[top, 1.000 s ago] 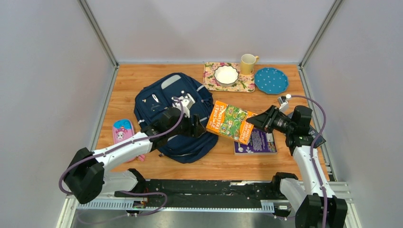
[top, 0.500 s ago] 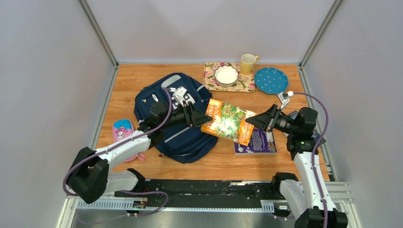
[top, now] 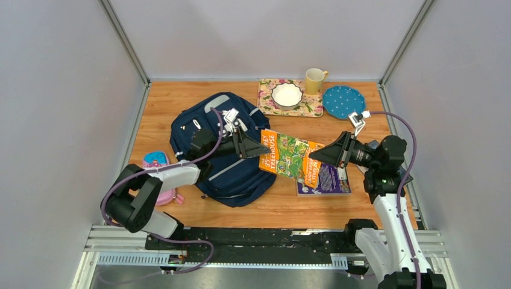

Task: Pack the student bag
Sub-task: Pick up the book from the center of the board.

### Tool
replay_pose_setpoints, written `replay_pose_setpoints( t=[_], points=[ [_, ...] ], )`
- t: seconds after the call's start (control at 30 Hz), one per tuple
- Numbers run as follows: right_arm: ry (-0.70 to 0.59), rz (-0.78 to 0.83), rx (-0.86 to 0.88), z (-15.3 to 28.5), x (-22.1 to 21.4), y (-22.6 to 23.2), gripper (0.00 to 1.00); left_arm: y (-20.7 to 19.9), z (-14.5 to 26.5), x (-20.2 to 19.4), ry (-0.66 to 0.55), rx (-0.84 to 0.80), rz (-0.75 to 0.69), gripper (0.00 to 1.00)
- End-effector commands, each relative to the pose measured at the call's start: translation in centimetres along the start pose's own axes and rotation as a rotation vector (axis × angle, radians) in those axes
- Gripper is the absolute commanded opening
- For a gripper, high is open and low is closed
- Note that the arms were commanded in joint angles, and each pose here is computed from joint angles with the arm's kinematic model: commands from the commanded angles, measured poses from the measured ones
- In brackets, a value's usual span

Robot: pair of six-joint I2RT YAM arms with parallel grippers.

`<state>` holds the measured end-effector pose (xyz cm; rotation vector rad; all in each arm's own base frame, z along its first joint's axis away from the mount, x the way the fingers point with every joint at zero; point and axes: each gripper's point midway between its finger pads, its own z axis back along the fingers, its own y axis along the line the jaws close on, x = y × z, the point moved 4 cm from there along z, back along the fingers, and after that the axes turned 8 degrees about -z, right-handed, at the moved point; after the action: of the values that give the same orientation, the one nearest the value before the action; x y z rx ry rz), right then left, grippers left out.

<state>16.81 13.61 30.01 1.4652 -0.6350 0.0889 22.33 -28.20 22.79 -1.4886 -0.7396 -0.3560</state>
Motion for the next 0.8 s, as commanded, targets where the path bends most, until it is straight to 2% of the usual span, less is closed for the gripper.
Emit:
replay_pose_setpoints(
  t=[0.0,0.2,0.23,0.3,0.33,0.37,0.47,0.77],
  points=[
    [0.001,0.068,0.022,-0.3,0.6,1.6,0.0,-5.0,0.1,0.6,0.025,-0.233,-0.1,0.77],
    [-0.013,0.073,0.003,-0.3,0.9,1.6,0.0,-4.3,1.3,0.2,0.011,-0.18,-0.123,0.77],
    [-0.014,0.075,0.004,-0.3,1.0,1.7,0.0,-4.2,1.7,0.5,-0.009,-0.159,-0.177,0.77],
    [-0.024,0.082,0.001,-0.3,1.2,2.1,0.0,-2.7,2.0,-0.1,0.021,-0.061,-0.158,0.77],
    [-0.03,0.08,-0.001,-0.3,1.3,2.3,0.0,-2.7,2.1,0.4,-0.005,-0.023,-0.239,0.77],
    [-0.037,0.082,-0.004,-0.3,1.5,2.4,0.0,-1.7,2.5,-0.2,0.027,0.051,-0.201,0.77],
    [-0.039,0.091,0.007,-0.3,1.6,3.0,0.0,-1.5,2.9,0.2,0.007,0.11,-0.247,0.78],
    [-0.034,0.084,0.069,-0.2,1.5,4.8,0.0,-2.3,2.3,0.7,0.011,0.05,-0.243,0.78]
  ],
)
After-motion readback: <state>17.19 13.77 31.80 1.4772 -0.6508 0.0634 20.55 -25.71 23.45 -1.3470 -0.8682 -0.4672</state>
